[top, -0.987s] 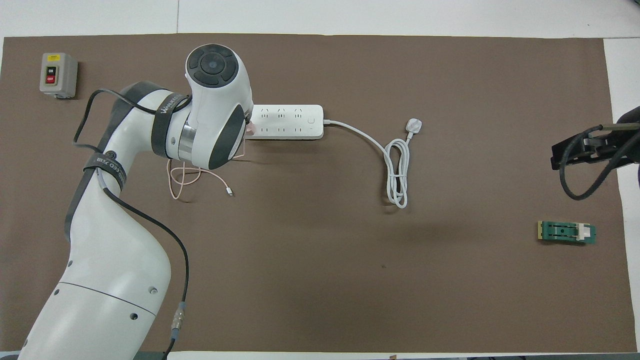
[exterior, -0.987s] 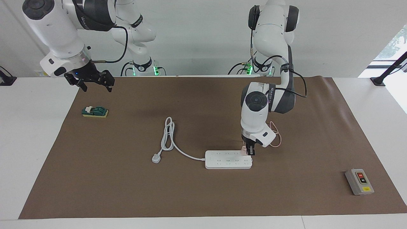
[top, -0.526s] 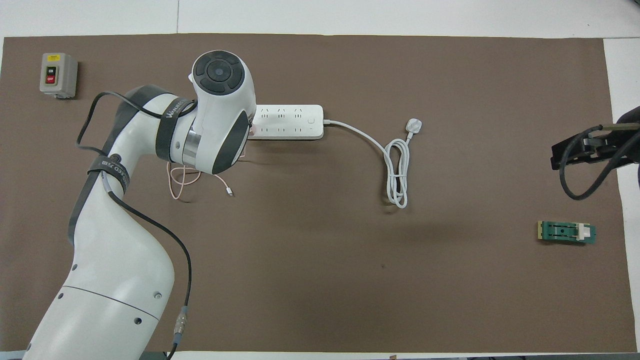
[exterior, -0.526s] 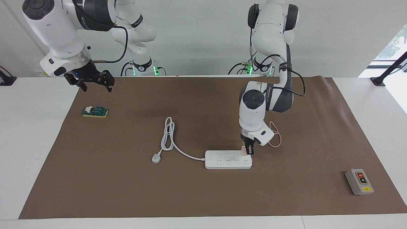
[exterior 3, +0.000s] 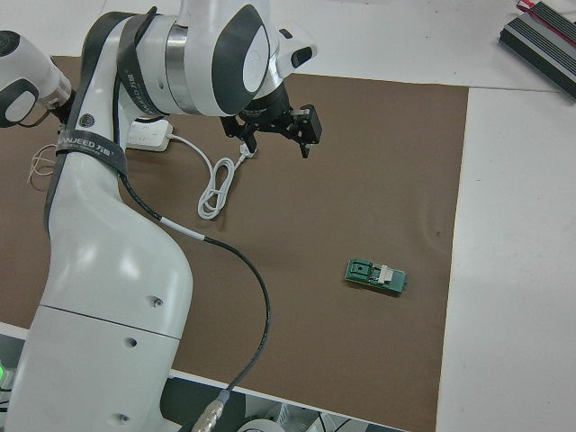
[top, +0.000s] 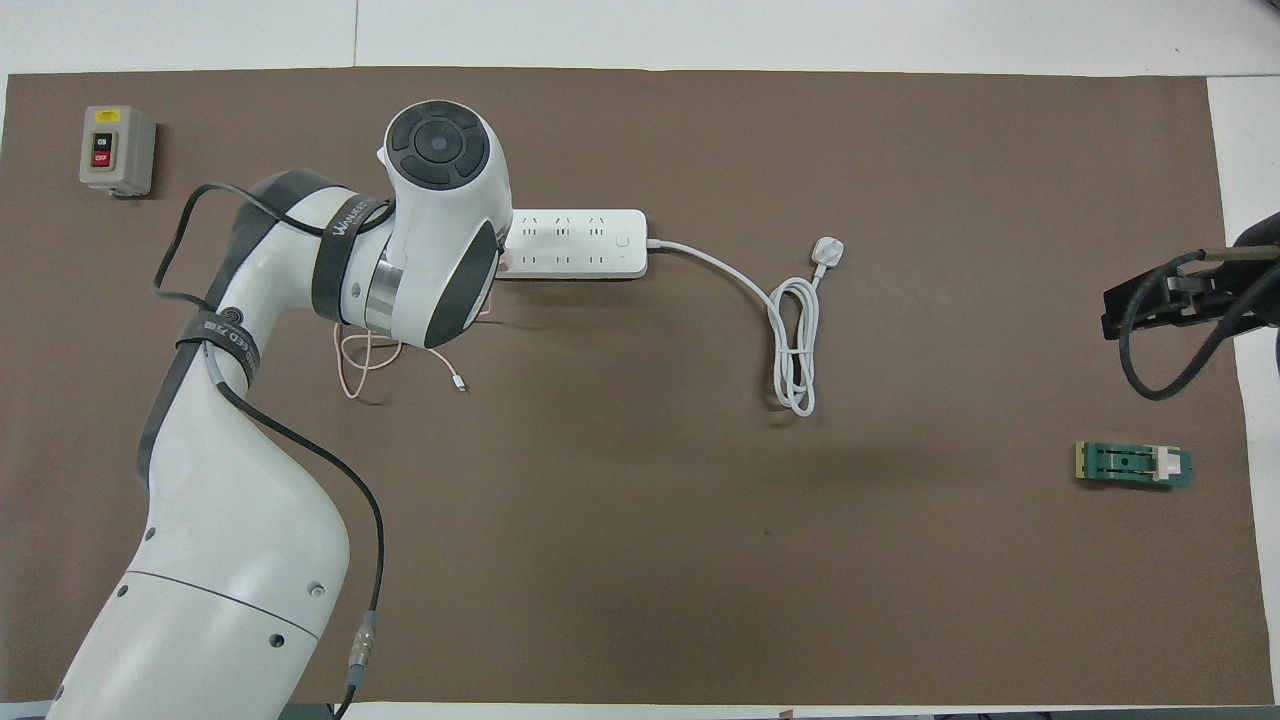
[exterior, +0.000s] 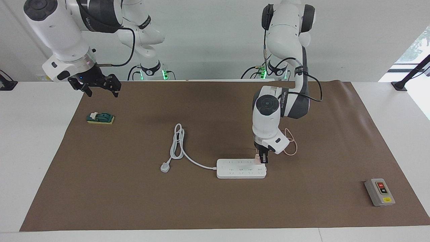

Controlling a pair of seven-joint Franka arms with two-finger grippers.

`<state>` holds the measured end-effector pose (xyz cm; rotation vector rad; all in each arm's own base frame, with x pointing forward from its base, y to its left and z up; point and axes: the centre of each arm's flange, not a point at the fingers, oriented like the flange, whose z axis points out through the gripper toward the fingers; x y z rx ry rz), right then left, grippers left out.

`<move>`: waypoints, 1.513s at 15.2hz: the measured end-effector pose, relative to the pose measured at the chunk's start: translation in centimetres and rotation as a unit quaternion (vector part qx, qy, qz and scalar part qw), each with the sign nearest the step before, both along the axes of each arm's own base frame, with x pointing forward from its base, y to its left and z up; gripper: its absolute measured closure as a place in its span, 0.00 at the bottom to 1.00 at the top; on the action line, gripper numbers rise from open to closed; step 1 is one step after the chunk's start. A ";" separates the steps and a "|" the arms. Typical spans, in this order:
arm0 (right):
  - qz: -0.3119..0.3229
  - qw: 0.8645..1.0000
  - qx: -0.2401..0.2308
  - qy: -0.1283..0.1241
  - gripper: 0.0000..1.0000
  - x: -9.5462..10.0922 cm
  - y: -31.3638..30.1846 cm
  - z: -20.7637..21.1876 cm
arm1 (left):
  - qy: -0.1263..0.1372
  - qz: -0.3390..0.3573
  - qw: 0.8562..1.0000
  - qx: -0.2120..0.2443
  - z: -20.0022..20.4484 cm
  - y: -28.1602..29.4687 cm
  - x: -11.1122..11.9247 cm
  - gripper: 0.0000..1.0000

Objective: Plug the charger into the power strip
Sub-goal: 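Open the left gripper and lift it away from the plugged charger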

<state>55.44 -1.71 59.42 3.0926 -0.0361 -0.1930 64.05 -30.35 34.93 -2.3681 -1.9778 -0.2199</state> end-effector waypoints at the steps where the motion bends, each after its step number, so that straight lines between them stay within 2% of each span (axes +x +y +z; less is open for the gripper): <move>1: 0.000 1.000 0.000 0.000 0.00 0.0 0.0 0.0 | 0.001 0.001 1.000 0.000 -0.2 0.0 0.0 0.69; 11: 0.000 1.000 0.000 0.000 0.00 0.0 0.0 0.0 | 0.007 0.011 1.000 -0.012 -0.2 0.6 0.3 0.69; 12: 0.000 1.000 0.000 0.000 0.00 0.0 0.0 0.0 | 0.015 0.011 1.000 -0.010 -0.6 0.6 0.2 0.64; 15: 0.000 1.000 0.000 0.000 0.00 0.0 0.0 0.0 | 0.033 0.011 0.999 -0.005 -2.1 0.5 -0.1 0.34; 18: 0.000 1.000 0.000 0.000 0.00 0.0 0.0 0.0 | 0.025 0.005 1.000 -0.013 0.5 0.6 0.3 0.01; 23: 0.000 1.000 0.000 0.000 0.00 0.0 0.0 0.0 | 0.007 -0.004 0.999 -0.035 8.5 4.2 0.6 0.00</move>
